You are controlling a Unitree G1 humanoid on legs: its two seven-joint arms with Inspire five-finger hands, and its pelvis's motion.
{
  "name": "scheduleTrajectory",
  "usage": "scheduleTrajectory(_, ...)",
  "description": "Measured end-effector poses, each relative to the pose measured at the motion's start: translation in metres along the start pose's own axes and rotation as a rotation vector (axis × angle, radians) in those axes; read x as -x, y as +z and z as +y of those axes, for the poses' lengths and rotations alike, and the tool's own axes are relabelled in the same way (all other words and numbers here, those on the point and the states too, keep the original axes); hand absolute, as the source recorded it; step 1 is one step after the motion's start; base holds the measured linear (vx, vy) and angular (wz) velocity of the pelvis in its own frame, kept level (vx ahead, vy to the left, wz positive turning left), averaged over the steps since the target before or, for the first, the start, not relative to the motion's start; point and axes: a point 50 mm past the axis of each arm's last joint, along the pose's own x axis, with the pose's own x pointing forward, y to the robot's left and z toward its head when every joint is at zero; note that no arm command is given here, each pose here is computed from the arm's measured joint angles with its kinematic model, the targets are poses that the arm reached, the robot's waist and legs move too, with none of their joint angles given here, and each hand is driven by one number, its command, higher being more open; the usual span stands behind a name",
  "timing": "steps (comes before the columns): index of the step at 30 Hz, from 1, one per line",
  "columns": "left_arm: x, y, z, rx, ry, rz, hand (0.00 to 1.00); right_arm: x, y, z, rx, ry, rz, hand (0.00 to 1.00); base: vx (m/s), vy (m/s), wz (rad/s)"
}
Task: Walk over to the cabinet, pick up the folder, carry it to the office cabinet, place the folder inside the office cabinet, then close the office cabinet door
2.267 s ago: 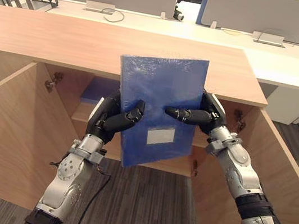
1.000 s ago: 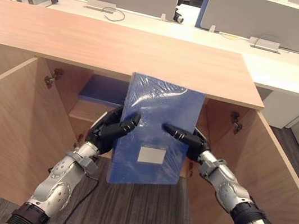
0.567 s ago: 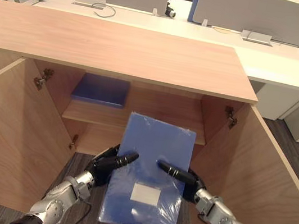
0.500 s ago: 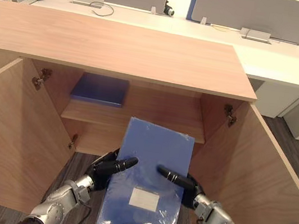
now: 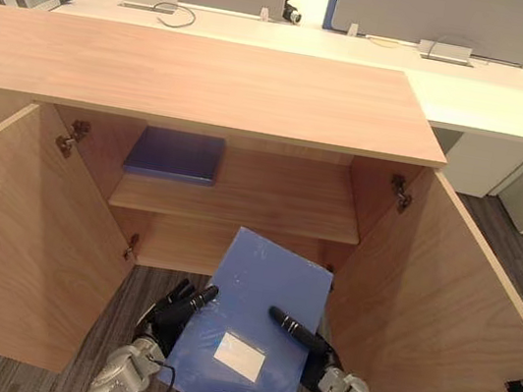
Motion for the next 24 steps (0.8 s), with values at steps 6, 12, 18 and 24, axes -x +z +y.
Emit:
scheduleTrajectory(6, 0.001, -0.002, 0.002, 0.012, 0.011, 0.001, 1.00, 0.000, 0.000, 0.000, -0.001, -0.002, 0.000, 0.00, 0.00, 0.000, 0.00)
scheduleTrajectory(12, 0.013, -0.003, 0.034, 0.490, 0.391, -0.209, 1.00, -0.003, -0.009, 0.005, -0.103, 0.001, -0.016, 0.00, 0.00, -0.003, 0.01)
scheduleTrajectory(18, 0.094, 0.026, 0.132, 0.820, 0.947, -0.576, 1.00, -0.003, -0.002, 0.004, -0.261, -0.003, -0.098, 0.00, 0.00, -0.012, 0.22)
scheduleTrajectory(24, 0.095, -0.001, 0.127, 0.815, 0.951, -0.454, 1.00, -0.006, -0.007, 0.011, -0.274, 0.014, -0.087, 0.00, -0.02, 0.000, 0.07)
